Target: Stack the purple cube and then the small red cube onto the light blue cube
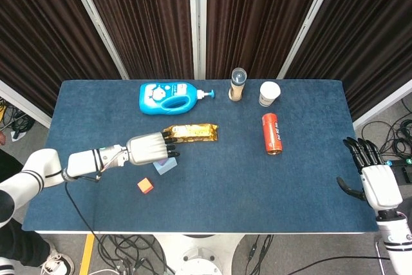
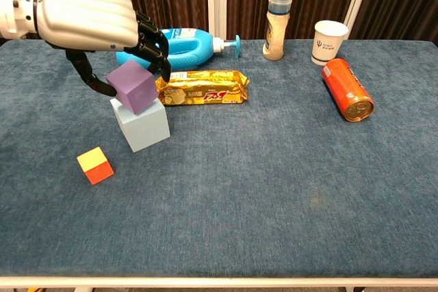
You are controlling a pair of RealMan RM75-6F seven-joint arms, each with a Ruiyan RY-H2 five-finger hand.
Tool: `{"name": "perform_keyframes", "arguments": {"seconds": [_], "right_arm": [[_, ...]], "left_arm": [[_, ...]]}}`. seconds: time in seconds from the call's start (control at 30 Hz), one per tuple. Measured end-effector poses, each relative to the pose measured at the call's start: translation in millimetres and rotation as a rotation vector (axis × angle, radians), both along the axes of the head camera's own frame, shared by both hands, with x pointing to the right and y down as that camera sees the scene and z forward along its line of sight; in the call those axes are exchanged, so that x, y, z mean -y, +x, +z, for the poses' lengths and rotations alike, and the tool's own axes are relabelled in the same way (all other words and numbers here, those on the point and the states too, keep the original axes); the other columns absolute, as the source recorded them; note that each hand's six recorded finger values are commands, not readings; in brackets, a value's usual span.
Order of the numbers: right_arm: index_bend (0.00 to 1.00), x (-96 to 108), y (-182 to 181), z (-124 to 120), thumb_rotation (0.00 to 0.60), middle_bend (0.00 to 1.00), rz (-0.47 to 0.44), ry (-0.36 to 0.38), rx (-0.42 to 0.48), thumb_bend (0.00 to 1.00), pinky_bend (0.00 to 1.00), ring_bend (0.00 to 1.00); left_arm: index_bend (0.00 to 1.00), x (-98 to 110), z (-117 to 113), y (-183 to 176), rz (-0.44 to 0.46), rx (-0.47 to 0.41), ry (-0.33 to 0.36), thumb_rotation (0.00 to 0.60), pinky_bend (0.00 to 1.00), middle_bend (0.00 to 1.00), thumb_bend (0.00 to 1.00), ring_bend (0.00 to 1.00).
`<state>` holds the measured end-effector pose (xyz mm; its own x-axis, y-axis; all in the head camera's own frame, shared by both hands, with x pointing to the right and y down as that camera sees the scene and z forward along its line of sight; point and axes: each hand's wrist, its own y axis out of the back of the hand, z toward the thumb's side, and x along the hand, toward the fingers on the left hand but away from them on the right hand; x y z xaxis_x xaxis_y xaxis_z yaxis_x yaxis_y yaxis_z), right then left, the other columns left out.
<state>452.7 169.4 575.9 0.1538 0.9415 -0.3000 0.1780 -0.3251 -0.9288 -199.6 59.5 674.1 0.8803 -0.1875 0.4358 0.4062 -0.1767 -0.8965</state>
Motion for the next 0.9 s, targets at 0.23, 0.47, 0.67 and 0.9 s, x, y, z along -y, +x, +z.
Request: {"name": "perform_keyframes", "arguments": {"seconds": [0.23, 0.47, 0.67, 0.9], "right_arm": [[0.02, -0.4, 0.3, 1.9, 0.6, 0.07, 0.006, 0.005, -0.009, 0.2, 0.0, 0.0], [0.02, 0.4, 0.7, 3.6, 0.6, 0.07, 0.009, 0.001, -0.013, 0.2, 0.0, 0.0], [0.02, 0.8, 1.2, 4.3, 0.6, 0.07, 0.011, 0.0, -0.018, 0.2, 0.0, 0.0], [0.02, 0.9, 1.2, 5.8, 0.6, 0.07, 0.011, -0.004, -0.025, 0.2, 0.0, 0.0]], "left_arm": [[0.35, -1.9, 0.2, 0.3, 0.024, -0.028, -0.013, 0.6, 0.32, 0.54, 0.26, 0.27], [0.35, -4.0, -0.9, 3.2, 0.045, -0.062, -0.021, 0.6, 0.32, 0.54, 0.26, 0.27], [0.35, -3.5, 1.9, 4.1, 0.056, -0.063, -0.025, 0.6, 0.32, 0.54, 0.26, 0.27], [0.35, -2.2, 9.0, -2.2, 0.071, -0.028, -0.029, 0.6, 0.32, 0.54, 0.26, 0.27]]}}
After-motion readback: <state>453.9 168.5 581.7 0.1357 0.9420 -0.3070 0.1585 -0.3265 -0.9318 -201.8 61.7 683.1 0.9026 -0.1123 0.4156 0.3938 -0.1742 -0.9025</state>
